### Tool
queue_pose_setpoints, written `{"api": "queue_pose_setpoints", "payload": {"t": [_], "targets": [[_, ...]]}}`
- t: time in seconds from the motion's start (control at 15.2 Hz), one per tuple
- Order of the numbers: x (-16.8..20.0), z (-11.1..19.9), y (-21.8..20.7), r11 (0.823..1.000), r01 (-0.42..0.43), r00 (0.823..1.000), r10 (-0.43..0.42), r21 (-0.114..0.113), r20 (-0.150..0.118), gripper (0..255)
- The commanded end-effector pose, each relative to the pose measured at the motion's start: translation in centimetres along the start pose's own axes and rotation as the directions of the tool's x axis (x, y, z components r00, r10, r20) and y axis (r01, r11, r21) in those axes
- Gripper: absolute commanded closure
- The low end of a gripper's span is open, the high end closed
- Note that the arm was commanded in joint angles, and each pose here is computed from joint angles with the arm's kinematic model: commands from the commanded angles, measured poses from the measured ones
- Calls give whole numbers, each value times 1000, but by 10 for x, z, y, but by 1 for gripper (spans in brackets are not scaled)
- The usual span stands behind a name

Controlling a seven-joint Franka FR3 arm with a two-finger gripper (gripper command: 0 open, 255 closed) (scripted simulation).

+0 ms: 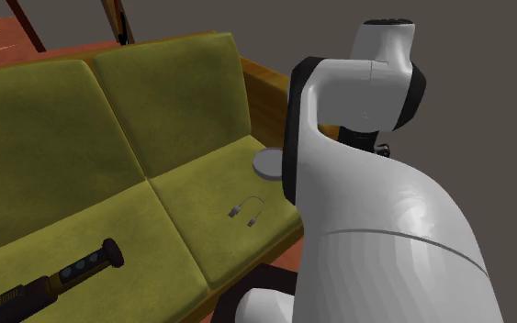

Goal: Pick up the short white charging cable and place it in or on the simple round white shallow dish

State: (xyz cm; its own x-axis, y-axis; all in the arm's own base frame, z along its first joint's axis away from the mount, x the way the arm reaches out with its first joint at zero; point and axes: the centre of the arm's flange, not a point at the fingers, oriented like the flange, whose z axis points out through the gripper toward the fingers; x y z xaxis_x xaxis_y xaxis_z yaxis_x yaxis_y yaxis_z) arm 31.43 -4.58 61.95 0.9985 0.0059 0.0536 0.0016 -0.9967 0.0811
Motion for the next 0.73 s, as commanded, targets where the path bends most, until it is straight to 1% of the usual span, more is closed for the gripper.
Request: {"api": "queue_pose_setpoints", "payload": {"t": [0.0,0.66], "targets": [[0,0,0,1000,0,1000,0,0,0,0],[5,71,-108,999,-27,999,27,22,21,0]]}}
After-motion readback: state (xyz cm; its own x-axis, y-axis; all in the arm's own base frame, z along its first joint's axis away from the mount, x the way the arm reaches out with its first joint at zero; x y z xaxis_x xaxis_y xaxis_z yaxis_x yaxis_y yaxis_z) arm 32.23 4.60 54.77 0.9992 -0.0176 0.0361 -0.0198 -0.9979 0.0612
